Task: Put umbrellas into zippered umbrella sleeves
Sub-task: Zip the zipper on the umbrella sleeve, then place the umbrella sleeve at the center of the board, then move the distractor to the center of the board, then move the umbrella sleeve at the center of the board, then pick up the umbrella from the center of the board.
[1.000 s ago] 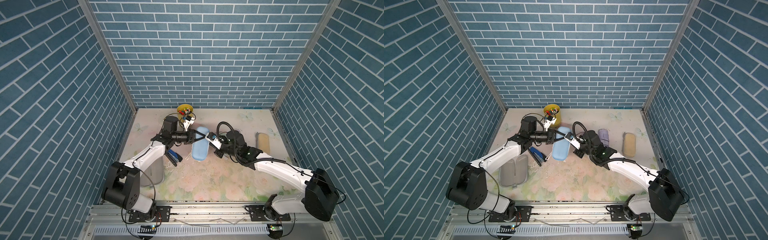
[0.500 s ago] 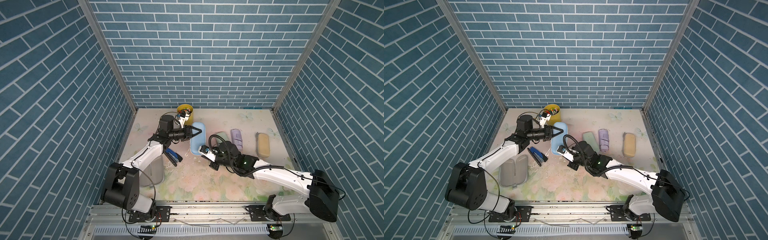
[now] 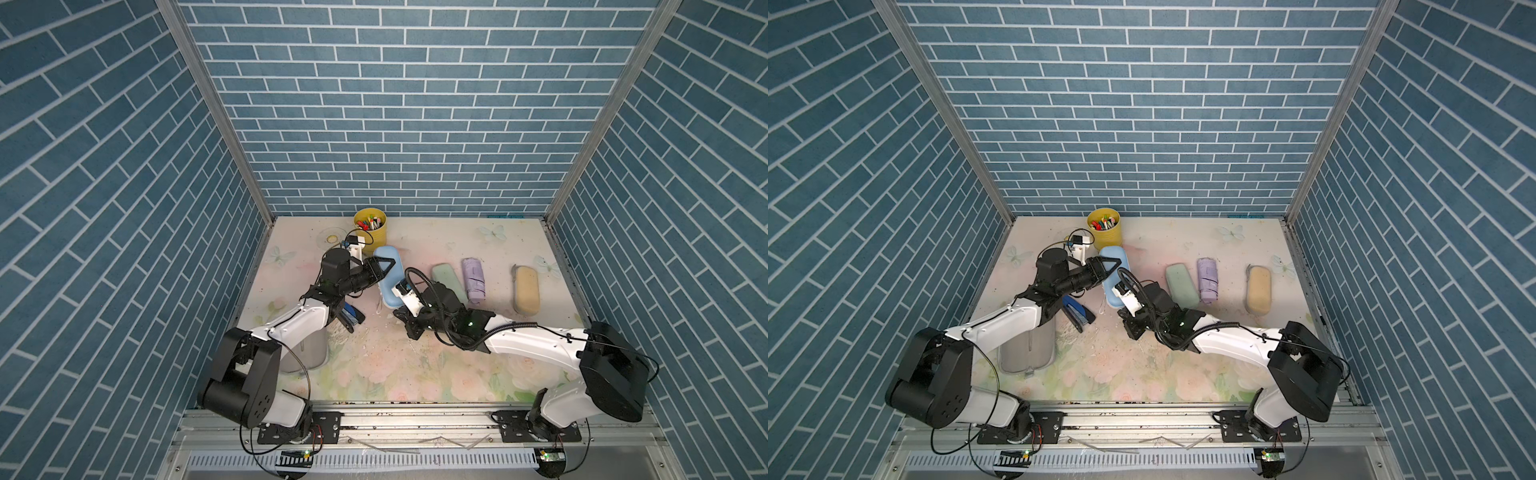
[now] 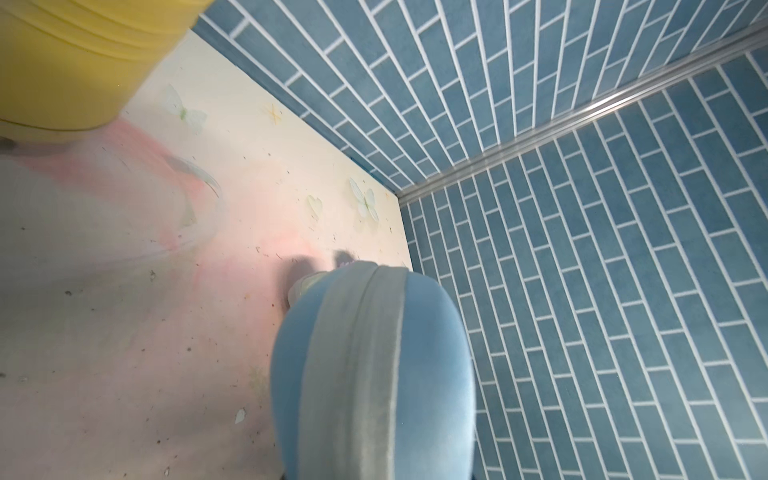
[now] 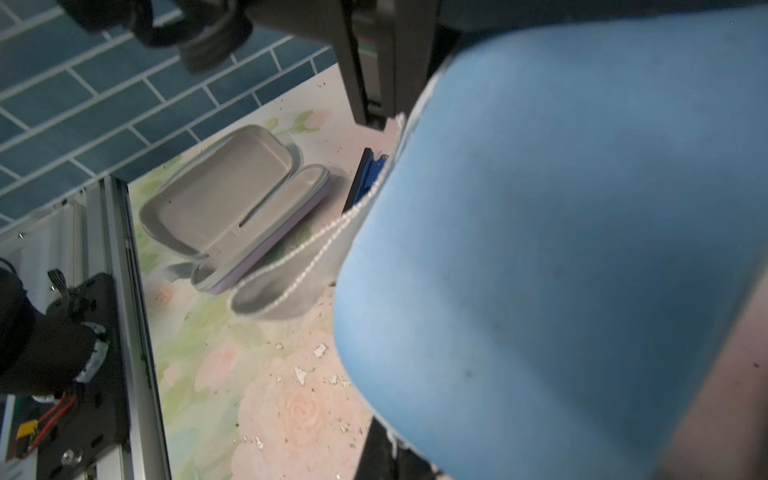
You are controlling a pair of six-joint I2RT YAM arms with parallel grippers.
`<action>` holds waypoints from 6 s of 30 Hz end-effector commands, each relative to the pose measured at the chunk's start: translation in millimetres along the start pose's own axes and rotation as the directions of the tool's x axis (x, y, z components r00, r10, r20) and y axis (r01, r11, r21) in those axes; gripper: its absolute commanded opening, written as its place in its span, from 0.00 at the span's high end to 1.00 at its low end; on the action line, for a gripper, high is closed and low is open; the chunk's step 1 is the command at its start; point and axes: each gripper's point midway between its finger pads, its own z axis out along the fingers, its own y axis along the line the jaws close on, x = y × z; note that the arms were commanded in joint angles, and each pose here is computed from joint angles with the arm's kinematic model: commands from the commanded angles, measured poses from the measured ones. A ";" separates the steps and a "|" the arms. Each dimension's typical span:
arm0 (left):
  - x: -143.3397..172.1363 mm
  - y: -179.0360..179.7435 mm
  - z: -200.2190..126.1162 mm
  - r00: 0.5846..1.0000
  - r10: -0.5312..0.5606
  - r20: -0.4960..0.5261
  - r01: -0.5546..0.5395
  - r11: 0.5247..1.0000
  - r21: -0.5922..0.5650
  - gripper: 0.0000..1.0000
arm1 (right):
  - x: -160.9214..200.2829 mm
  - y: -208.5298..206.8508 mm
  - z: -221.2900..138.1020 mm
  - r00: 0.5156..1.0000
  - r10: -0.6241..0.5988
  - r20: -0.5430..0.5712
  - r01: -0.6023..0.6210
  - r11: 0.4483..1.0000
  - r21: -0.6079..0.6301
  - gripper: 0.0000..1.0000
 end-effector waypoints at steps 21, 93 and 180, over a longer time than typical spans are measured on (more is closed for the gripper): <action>58.9 18.6 18.6 0.992 0.082 0.095 -0.080 0.997 -0.023 1.00 | -115.5 27.1 -21.4 0.853 0.361 0.377 -0.269 0.923 -0.274 0.97; 18.3 147.3 -239.3 0.984 -0.175 0.018 0.121 0.602 -0.789 0.32 | -7.6 -18.3 246.2 0.816 0.471 -0.336 -0.451 0.881 0.139 0.65; 124.1 135.0 -67.5 0.928 -0.309 -0.208 0.189 0.873 -0.450 0.85 | -119.8 -189.4 -60.1 0.745 0.598 0.295 -0.662 0.612 0.433 0.85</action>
